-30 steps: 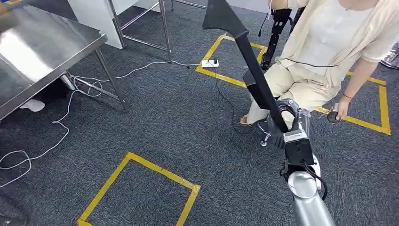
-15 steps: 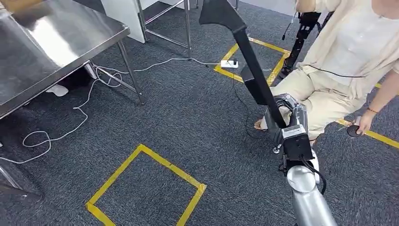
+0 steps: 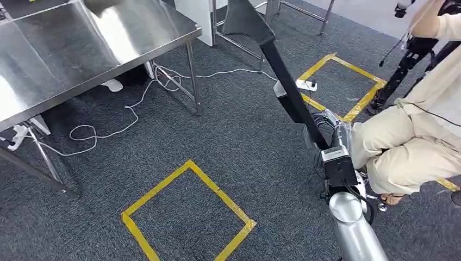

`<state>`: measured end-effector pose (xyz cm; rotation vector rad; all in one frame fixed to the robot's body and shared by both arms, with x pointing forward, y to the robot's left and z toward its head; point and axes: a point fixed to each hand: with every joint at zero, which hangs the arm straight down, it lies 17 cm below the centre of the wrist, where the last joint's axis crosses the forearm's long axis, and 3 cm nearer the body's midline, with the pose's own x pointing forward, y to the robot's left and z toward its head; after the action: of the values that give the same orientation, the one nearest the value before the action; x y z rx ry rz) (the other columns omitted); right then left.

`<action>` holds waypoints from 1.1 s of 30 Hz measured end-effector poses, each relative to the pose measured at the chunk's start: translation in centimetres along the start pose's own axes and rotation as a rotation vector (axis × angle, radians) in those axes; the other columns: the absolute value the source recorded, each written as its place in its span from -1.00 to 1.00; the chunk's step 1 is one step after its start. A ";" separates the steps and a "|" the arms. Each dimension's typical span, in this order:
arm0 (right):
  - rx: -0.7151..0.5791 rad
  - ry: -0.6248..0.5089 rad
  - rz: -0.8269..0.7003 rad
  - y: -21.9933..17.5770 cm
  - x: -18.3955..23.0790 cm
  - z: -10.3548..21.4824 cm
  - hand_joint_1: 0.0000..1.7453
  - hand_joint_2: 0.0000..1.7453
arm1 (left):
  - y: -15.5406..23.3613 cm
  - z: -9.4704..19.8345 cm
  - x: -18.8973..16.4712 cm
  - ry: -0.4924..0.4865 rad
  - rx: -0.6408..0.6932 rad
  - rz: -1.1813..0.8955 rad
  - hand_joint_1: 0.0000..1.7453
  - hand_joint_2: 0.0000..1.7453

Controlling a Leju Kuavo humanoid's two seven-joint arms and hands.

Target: Take the parts from the cabinet and place them on the table.

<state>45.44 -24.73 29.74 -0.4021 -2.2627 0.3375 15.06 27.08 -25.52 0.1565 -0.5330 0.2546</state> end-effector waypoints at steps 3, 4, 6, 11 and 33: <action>-0.027 -0.011 -0.018 -0.6 0.1 0.3 1.00 1.00 | 0.1 0.1 -0.4 0.005 0.000 -0.003 -1.00 1.00; -0.047 -0.026 -0.033 -1.0 0.3 0.2 1.00 1.00 | 0.3 0.1 -0.4 0.006 0.003 -0.006 -1.00 1.00; -0.070 -0.039 -0.048 -1.5 0.5 0.2 1.00 1.00 | 0.2 0.1 -0.4 0.005 0.001 -0.008 -1.00 1.00; -0.052 0.006 -0.044 -1.6 -0.7 0.9 1.00 1.00 | 0.1 0.0 -0.1 0.000 0.000 -0.007 -1.00 1.00; -0.034 0.043 -0.049 -3.4 -2.1 2.3 1.00 1.00 | 0.3 0.0 0.0 -0.008 0.001 -0.011 -1.00 1.00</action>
<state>44.43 -28.93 28.08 -0.3676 -2.2350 0.2625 14.95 27.33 -25.51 0.1612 -0.5398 0.2432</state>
